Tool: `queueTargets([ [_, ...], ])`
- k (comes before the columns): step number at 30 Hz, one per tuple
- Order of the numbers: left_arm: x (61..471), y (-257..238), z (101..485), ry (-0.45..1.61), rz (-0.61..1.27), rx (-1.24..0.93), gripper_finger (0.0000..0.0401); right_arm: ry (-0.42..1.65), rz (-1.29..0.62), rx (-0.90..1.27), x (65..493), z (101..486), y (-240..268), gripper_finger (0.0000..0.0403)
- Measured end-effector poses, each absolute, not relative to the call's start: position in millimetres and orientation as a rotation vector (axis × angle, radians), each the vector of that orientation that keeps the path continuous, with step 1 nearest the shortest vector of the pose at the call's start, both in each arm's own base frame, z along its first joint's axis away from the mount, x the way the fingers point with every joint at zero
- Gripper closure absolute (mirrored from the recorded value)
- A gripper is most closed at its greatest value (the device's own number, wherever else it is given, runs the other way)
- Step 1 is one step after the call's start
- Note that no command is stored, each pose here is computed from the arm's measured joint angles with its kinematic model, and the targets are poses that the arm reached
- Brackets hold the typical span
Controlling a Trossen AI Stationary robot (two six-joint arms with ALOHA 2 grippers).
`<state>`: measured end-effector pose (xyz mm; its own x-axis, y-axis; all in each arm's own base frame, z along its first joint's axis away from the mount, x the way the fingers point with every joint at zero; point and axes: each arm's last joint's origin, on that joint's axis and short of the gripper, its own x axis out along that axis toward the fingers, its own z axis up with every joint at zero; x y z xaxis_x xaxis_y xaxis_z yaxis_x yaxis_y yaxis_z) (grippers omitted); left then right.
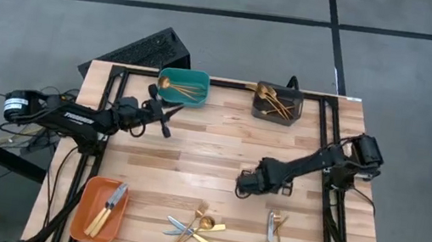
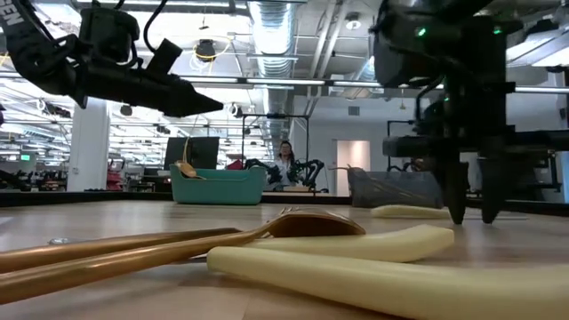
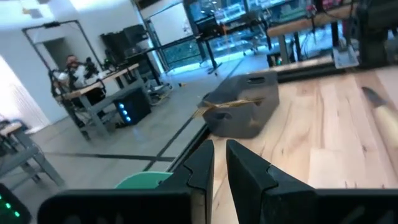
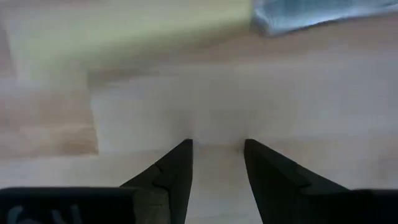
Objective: Sort silverware by color (type)
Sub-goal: Put the yellow table knife into the orange bin
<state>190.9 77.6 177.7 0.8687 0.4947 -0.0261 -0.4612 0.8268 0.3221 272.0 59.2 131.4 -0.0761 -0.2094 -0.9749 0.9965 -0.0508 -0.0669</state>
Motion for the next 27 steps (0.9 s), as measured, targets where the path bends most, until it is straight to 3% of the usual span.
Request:
queueTargets([
  [2,190.2,77.2,178.4,0.107,0.510,0.285,0.0370,1.153,-1.286,0.949,272.3,137.6,49.2,0.0230],
  [8,185.9,76.3,178.5,0.125,0.539,0.159,0.0370,1.005,-1.220,0.722,254.2,187.4,25.5,0.0230],
  [14,183.6,75.2,171.6,0.210,0.539,0.138,0.0370,1.091,-1.040,0.445,246.1,209.5,-8.4,0.0230],
  [20,180.0,74.9,153.9,0.394,0.596,0.129,0.0370,1.124,-0.757,0.425,262.6,172.7,-36.4,0.0230],
  [27,170.5,70.1,133.5,0.560,0.675,-0.108,0.0370,1.247,-0.743,0.377,266.0,132.0,-46.2,0.0230],
])
